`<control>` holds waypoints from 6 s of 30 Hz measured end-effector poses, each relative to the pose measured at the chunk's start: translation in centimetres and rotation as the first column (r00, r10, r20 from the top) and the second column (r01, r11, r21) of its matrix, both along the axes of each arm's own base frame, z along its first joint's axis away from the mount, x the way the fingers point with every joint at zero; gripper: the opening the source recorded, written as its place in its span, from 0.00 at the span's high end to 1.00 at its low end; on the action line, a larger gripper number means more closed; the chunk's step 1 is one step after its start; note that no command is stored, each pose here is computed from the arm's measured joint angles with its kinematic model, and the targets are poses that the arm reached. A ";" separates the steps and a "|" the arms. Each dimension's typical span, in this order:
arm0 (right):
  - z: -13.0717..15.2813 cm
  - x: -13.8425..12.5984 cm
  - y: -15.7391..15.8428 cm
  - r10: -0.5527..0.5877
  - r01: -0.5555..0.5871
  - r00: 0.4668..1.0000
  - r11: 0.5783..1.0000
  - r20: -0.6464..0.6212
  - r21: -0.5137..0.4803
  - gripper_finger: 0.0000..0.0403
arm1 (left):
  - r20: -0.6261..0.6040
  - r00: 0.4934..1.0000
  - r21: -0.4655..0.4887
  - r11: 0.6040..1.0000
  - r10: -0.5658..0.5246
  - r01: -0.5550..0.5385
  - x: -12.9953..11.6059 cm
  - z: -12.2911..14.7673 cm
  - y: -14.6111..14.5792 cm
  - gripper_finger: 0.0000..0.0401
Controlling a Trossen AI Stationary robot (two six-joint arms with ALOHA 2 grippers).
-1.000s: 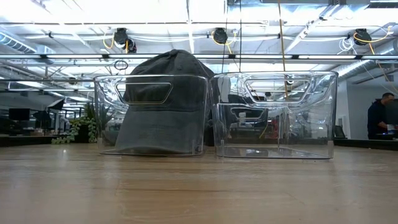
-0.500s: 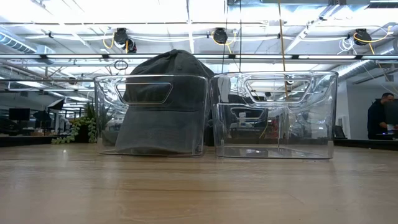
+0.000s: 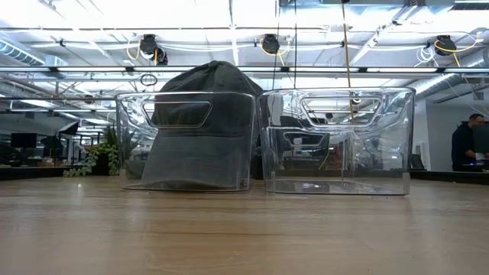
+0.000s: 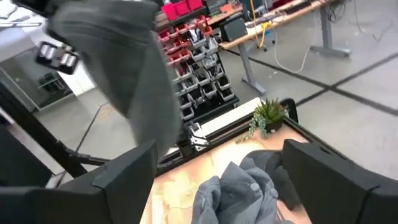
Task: Pick & Place hat
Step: Put the bottom black cap into the right transparent bin
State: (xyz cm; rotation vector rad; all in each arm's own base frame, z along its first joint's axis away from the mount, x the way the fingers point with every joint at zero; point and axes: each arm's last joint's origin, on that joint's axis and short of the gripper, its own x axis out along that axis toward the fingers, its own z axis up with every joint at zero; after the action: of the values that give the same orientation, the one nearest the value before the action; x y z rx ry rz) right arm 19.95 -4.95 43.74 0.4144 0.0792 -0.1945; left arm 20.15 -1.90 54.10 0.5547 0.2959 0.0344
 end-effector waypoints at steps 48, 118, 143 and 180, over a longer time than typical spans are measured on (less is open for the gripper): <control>0.0 4.2 1.1 0.429 -0.444 0.890 0.892 0.151 0.086 0.56 | 0.241 0.968 0.245 0.962 0.062 -0.122 8.8 0.2 1.3 0.93; -4.9 -4.6 5.8 0.383 -0.368 0.769 0.920 0.512 -0.135 1.00 | 0.114 0.982 -0.520 0.851 0.151 -0.071 12.0 -2.9 2.5 0.42; -5.0 -3.8 6.0 0.454 -0.433 0.732 0.886 0.508 -0.167 1.00 | 0.145 0.988 -0.669 0.729 -0.061 0.144 17.7 -5.8 2.7 0.40; -5.7 -4.7 5.5 0.429 -0.479 0.789 0.878 0.441 0.004 0.44 | 0.033 0.929 -0.680 0.673 -0.368 0.291 13.4 -4.9 3.1 0.98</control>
State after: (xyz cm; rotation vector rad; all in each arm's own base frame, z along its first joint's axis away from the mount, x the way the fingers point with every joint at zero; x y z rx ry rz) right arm 15.23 0.56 38.06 0.5344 -0.2468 0.3885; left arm 33.53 1.23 49.24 -0.1379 0.2844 -0.4518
